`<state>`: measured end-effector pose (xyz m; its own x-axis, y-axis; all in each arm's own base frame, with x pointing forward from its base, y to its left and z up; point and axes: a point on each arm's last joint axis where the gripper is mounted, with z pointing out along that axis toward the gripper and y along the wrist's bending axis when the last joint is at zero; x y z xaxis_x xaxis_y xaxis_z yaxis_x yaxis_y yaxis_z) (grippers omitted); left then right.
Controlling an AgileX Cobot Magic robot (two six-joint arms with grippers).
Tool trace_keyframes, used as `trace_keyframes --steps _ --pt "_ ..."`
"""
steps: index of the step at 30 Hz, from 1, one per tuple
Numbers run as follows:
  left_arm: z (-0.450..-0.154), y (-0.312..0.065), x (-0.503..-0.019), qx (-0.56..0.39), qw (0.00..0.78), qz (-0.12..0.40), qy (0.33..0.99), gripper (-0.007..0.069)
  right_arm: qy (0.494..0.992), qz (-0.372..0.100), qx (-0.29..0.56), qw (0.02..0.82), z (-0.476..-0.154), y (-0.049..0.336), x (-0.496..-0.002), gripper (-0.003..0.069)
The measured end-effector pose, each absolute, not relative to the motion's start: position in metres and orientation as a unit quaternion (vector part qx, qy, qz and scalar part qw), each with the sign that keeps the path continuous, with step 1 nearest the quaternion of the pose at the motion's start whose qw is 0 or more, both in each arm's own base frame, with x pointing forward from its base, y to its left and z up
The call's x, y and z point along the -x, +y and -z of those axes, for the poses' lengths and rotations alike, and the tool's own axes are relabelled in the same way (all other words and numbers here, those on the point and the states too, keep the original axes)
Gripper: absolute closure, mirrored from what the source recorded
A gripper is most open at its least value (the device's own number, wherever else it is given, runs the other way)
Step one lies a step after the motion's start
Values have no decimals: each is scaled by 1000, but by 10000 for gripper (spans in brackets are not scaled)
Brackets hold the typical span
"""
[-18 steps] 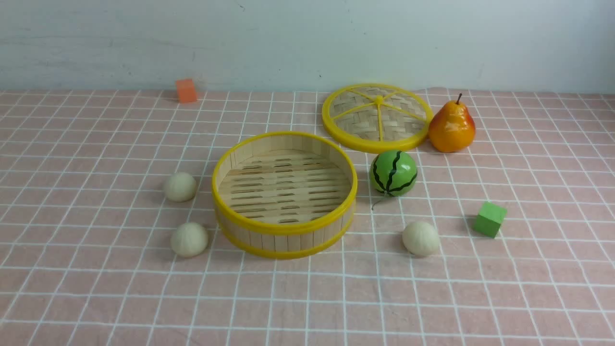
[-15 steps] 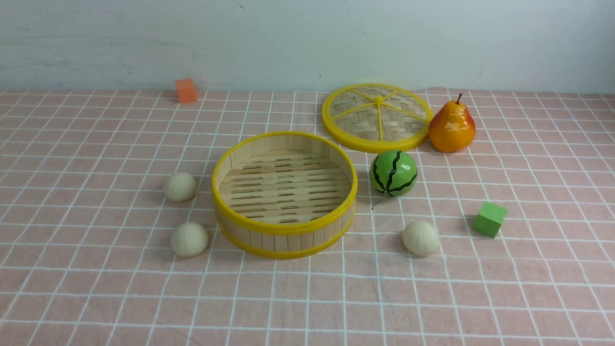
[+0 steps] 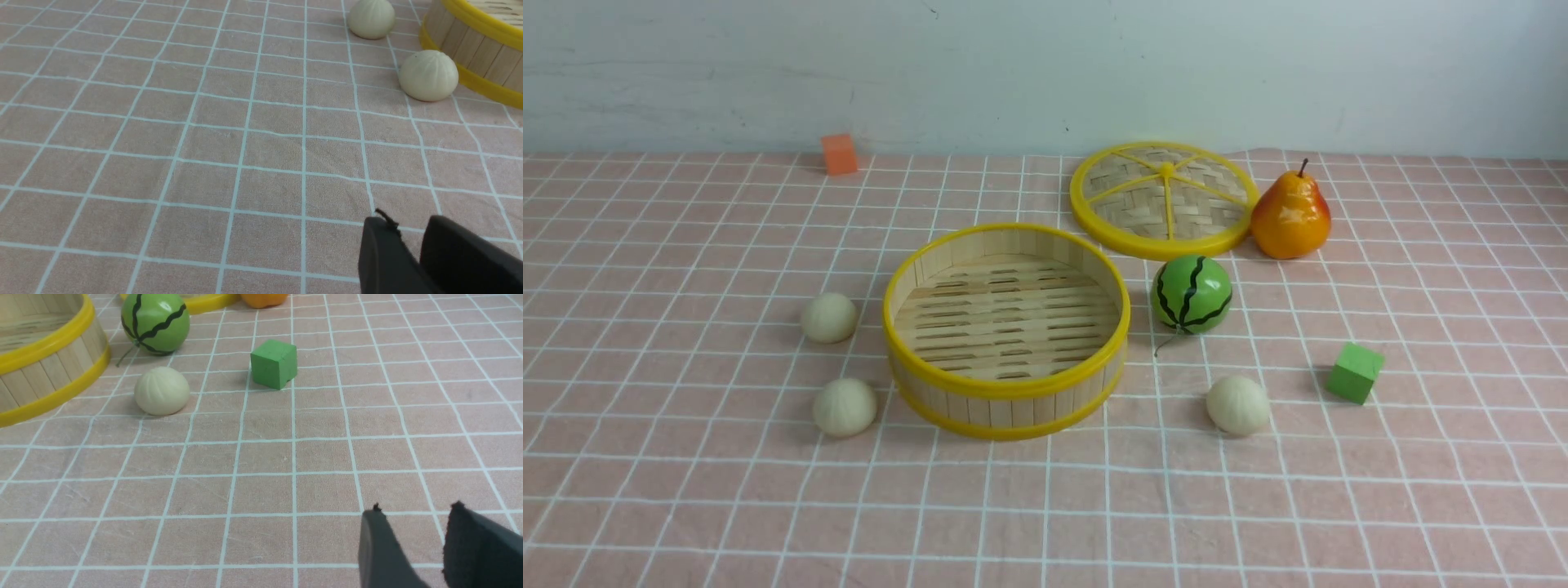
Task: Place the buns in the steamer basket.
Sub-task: Use the left arm to grab a steamed stuffed bun
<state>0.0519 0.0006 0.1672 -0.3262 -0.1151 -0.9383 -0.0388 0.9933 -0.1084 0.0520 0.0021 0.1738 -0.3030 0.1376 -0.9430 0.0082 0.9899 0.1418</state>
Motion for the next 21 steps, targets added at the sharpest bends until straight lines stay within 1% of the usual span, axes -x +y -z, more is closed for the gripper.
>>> trace_keyframes --steps 13,18,21 --pt "-168 1 -52 45 583 31 811 481 805 -55 -46 589 -174 2 -52 419" --pt "-169 -1 -52 58 584 52 808 480 803 -57 -46 592 -175 2 -52 419" --pt "-171 -2 -53 68 596 69 797 477 791 -59 -46 607 -176 2 -54 419"
